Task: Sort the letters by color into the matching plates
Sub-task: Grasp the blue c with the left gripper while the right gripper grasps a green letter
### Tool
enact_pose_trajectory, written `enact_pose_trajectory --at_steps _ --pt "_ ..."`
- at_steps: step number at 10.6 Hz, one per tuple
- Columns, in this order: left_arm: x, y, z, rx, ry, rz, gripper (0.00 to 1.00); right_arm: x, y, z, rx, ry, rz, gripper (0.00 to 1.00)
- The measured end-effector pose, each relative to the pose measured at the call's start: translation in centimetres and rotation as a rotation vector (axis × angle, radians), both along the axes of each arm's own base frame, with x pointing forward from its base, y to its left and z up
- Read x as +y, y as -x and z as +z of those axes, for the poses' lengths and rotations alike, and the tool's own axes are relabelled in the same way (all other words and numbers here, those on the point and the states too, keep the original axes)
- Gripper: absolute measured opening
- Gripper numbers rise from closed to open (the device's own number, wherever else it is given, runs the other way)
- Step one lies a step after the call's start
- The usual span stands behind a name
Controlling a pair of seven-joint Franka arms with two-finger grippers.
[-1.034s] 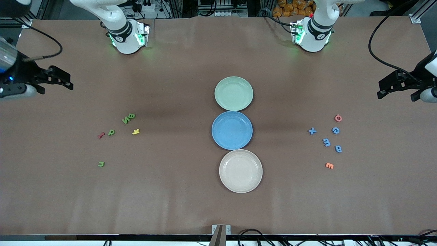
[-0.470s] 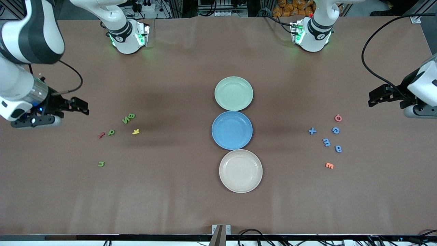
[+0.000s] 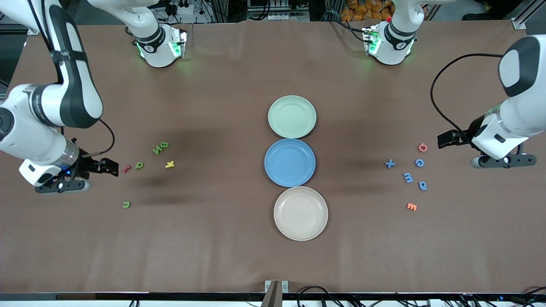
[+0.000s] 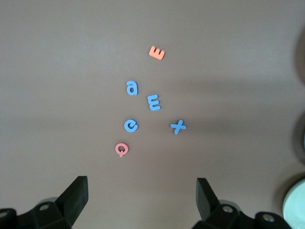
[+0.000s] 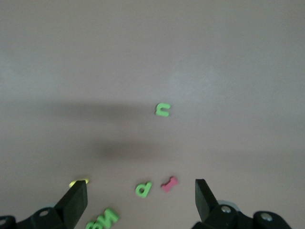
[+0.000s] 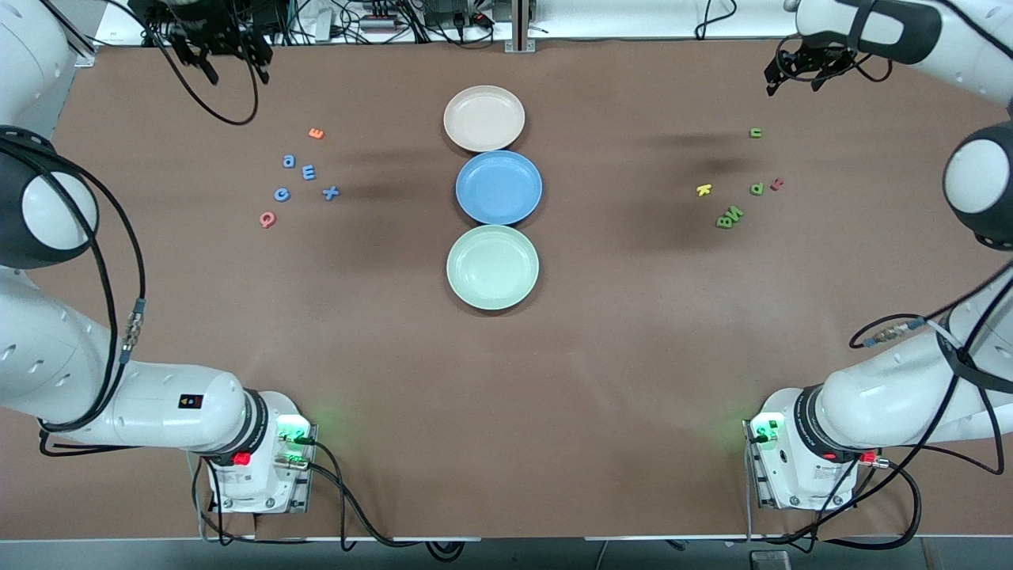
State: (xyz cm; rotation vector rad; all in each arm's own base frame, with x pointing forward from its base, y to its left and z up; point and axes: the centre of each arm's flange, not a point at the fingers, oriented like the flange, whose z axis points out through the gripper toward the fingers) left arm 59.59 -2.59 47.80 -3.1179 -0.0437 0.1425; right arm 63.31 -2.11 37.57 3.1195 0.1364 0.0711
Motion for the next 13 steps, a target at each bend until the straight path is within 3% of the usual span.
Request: enact_pose_trajectory --at_steps 4,7,10,13 --pt "1.1 1.0 -6.2 -0.017 -0.003 0.065 1.0 -2.4 -2.3 -5.2 -0.009 0.018 -0.026 0.95" --pt "3.7 2.6 -11.4 -0.038 -0.005 0.107 1.0 -3.8 -3.3 -10.5 -0.01 -0.02 -0.053 0.9" --pt "5.0 3.7 -14.2 -0.002 -0.029 0.11 1.0 -3.9 -3.9 -15.6 -0.011 -0.022 -0.049 0.86" --pt "5.3 3.5 -18.2 -0.011 -0.042 0.138 1.0 -3.7 -5.0 -16.7 -0.018 -0.037 -0.058 0.77"
